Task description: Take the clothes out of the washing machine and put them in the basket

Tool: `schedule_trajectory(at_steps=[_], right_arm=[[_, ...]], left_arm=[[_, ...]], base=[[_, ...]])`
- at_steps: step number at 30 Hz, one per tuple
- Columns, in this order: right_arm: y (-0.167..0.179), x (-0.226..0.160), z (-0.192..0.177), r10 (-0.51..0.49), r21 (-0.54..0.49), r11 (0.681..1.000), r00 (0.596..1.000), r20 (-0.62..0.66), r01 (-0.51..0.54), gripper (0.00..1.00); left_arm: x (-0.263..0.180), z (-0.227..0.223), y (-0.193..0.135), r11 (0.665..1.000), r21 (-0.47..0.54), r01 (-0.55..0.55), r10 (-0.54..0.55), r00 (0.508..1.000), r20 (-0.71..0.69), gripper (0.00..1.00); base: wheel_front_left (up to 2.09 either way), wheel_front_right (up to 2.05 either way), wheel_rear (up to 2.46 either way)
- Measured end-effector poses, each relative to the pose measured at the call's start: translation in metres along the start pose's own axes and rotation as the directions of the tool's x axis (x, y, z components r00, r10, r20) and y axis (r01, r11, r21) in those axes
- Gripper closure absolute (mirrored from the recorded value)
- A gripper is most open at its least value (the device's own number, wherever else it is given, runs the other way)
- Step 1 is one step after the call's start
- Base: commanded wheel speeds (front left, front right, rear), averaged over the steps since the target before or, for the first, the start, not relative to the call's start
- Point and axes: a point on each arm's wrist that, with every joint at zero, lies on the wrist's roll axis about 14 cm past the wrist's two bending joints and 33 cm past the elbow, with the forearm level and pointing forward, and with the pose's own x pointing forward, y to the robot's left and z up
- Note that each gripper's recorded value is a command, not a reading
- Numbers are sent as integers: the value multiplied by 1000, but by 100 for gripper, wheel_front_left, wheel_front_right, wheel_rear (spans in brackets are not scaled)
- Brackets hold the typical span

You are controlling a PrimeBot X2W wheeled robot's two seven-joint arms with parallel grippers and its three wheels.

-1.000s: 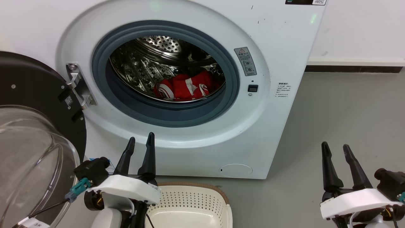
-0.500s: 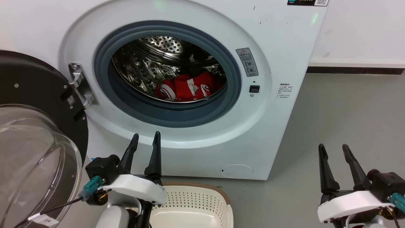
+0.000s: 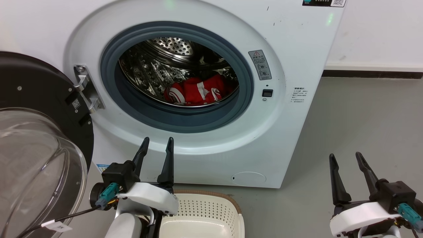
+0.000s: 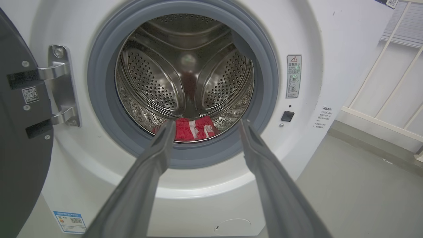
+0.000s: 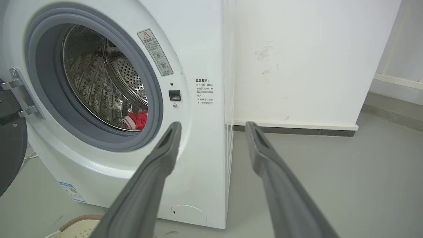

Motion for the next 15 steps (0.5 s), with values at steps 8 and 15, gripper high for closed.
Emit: schedule_trajectory(at_steps=[8, 15], right_arm=[[2, 0, -1, 15, -63, 998, 1000, -5, -15, 0], [4, 1, -2, 26, -116, 993, 1000, -8, -27, 0]], left_arm=[[0, -2, 0, 998, 62, 2, -3, 1000, 1, 0], [0, -3, -1, 994, 113, 9, -9, 1000, 1, 0]], base=[[0, 0, 0], [0, 0, 0]])
